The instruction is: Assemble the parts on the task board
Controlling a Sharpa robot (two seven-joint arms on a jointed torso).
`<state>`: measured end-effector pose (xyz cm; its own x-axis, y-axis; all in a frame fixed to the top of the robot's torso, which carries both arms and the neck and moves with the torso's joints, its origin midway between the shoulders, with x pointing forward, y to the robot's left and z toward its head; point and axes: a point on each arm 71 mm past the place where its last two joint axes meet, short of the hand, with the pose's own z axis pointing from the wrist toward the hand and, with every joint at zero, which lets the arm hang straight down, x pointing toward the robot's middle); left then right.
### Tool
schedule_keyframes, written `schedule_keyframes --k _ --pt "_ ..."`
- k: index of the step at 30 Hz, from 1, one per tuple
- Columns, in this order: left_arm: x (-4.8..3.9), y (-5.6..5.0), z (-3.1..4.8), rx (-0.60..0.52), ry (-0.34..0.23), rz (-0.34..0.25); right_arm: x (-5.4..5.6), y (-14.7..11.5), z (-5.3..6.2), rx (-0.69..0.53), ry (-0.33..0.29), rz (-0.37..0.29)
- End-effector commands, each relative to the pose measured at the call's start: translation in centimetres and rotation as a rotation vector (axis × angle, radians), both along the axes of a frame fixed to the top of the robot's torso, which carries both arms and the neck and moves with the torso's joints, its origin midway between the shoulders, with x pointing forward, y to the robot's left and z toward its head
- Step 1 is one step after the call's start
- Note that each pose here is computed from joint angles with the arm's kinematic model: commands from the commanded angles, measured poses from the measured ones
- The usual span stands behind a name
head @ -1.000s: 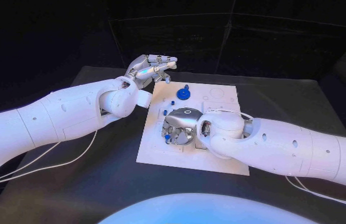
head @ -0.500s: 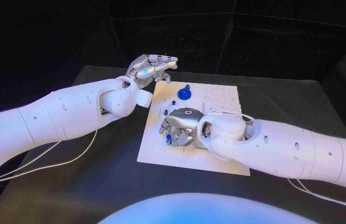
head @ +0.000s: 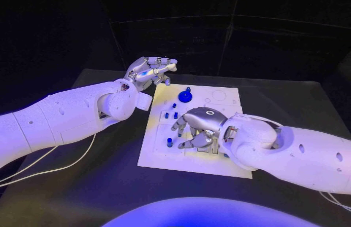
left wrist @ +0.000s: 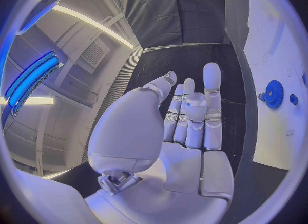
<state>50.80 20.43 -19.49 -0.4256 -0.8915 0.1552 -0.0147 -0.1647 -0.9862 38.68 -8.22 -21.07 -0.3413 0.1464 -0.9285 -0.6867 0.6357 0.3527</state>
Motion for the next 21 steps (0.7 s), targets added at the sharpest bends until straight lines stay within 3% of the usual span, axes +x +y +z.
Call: schedule_keyframes --k 1,5,11,16,21 --pt "-0.01 0.0 0.15 -0.008 -0.003 -0.007 1.0 -2.4 1.4 0.124 0.070 -0.136" --pt "-0.03 0.1 0.16 -0.007 -0.003 -0.006 1.8 -6.9 2.4 0.144 0.133 -0.305" --pt "-0.06 0.1 0.17 -0.007 -0.004 -0.006 2.0 -10.9 2.3 0.095 0.182 -0.500" --pt "-0.06 0.1 0.17 -0.007 -0.004 -0.005 1.3 -12.7 1.2 0.022 0.228 -0.607" --pt "-0.05 0.2 0.15 -0.007 -0.004 -0.004 0.2 -13.9 0.0 -0.055 0.247 -0.641"
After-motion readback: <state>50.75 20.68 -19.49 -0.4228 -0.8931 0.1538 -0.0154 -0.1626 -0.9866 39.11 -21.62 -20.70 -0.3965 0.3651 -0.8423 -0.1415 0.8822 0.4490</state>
